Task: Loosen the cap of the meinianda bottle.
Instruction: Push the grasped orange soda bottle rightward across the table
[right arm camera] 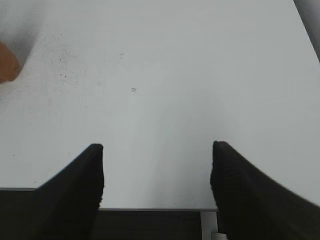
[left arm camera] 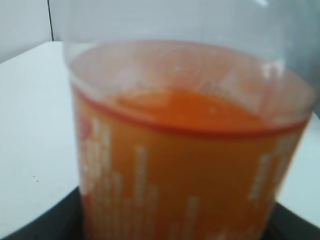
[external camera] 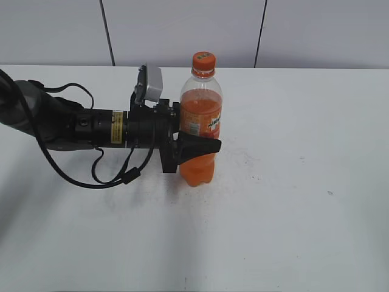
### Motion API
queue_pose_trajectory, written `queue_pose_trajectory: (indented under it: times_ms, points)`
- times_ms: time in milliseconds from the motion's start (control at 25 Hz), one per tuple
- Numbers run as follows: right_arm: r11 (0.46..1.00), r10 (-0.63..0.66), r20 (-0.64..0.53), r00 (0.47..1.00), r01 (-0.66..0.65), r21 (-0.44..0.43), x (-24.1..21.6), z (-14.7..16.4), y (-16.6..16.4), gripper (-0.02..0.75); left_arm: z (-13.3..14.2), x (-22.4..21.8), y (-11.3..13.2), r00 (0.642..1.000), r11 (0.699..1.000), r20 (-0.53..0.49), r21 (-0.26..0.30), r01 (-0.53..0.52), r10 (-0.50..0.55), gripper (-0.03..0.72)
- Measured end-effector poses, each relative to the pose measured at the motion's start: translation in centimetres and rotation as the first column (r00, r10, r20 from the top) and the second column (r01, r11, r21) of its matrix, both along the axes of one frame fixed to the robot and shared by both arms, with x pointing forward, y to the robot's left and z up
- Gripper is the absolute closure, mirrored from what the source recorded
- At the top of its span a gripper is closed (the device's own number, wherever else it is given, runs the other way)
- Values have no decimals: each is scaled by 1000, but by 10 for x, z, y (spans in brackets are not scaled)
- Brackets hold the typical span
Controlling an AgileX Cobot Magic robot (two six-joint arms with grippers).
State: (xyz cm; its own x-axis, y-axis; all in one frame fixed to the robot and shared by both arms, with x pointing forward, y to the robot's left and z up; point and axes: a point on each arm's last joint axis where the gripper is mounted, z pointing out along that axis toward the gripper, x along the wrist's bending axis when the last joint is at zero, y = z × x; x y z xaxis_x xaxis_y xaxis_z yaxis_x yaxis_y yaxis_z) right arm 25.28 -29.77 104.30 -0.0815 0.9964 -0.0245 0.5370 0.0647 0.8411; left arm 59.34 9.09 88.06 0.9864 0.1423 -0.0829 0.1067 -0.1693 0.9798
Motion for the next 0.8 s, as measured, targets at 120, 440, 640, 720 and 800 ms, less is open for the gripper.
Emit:
queue_pose_trajectory:
  times_ms: [120,440,640,720,800]
  points:
    - [1000,-6,2,1000,6,9,0,1,0,234,0,0,0,1000,1000,6,-3,2,-2,269]
    - [996,12,-210,978,8,91,26,39,8,234,0,-1,0,1000,1000,11,-1,9,-9,269]
    - [994,27,-332,943,9,107,70,81,13,234,0,-1,0,1000,1000,11,0,11,-11,269]
    - [994,31,-344,938,8,110,91,96,15,234,0,-1,0,1000,1000,11,0,11,-11,269]
    - [994,30,-363,931,10,107,112,107,16,234,0,-1,0,1000,1000,11,0,11,-11,269]
